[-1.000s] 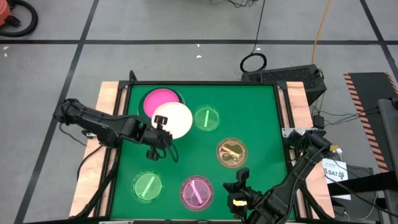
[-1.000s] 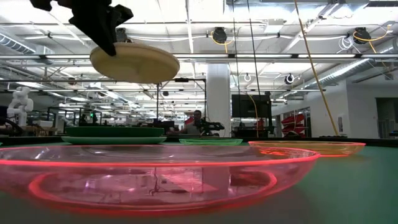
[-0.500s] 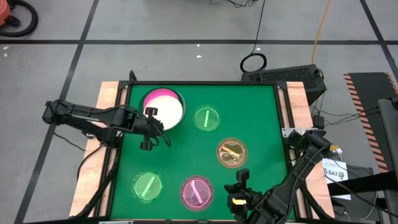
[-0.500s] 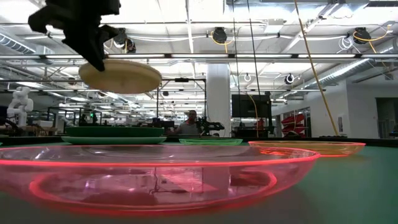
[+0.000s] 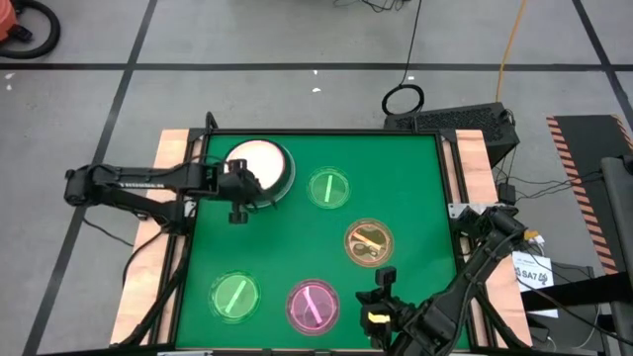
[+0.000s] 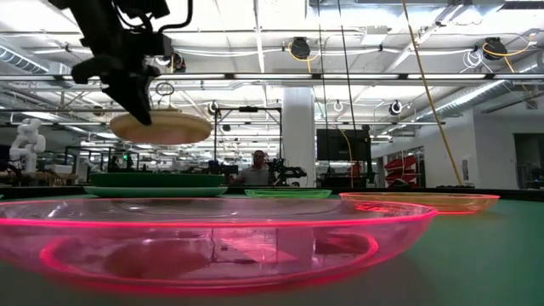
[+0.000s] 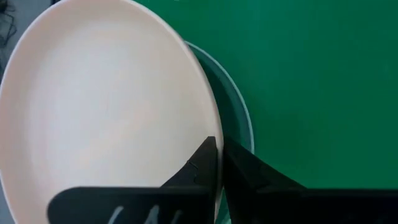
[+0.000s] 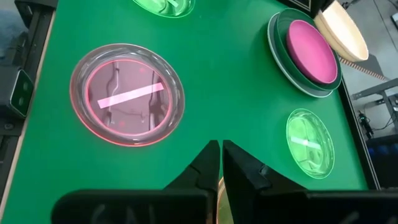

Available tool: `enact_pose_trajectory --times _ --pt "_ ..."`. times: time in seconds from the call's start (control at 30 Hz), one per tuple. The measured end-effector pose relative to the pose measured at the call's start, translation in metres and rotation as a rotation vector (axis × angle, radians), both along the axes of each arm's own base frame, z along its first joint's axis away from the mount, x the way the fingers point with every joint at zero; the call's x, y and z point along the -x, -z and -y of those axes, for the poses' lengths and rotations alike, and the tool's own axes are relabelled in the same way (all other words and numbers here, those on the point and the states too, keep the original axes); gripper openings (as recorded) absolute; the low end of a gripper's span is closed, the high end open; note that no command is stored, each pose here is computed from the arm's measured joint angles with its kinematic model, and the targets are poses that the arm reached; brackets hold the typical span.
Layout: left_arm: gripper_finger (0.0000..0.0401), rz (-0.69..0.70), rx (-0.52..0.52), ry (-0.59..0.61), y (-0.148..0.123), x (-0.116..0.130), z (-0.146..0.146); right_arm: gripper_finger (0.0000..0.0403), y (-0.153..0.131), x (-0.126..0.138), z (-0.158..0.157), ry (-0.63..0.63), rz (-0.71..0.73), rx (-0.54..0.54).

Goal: Stack plastic plates
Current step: Stack the white plate on the pink plate

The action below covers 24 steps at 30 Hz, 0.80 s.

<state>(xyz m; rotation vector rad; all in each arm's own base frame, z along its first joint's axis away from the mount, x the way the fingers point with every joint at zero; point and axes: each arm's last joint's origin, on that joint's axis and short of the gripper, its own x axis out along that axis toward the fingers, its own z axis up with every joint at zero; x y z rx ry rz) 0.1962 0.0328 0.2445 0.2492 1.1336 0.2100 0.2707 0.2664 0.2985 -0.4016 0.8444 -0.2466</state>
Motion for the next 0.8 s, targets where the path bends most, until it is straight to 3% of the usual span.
enact_pose_trajectory --times 0.13,0.3,0.8 --pt "0.0017 0.032 0.053 -0.019 0.007 0.001 -0.014 0.0013 0.0 0.0 0.0 -0.001 -0.001 0.001" --pt "0.0017 0.033 0.048 -0.089 0.017 0.006 -0.029 0.0013 0.0 0.0 0.0 -0.003 -0.002 0.003" --pt "0.0017 0.127 0.13 -0.164 0.016 0.007 -0.047 0.0013 0.0 0.0 0.0 -0.013 -0.007 0.012"
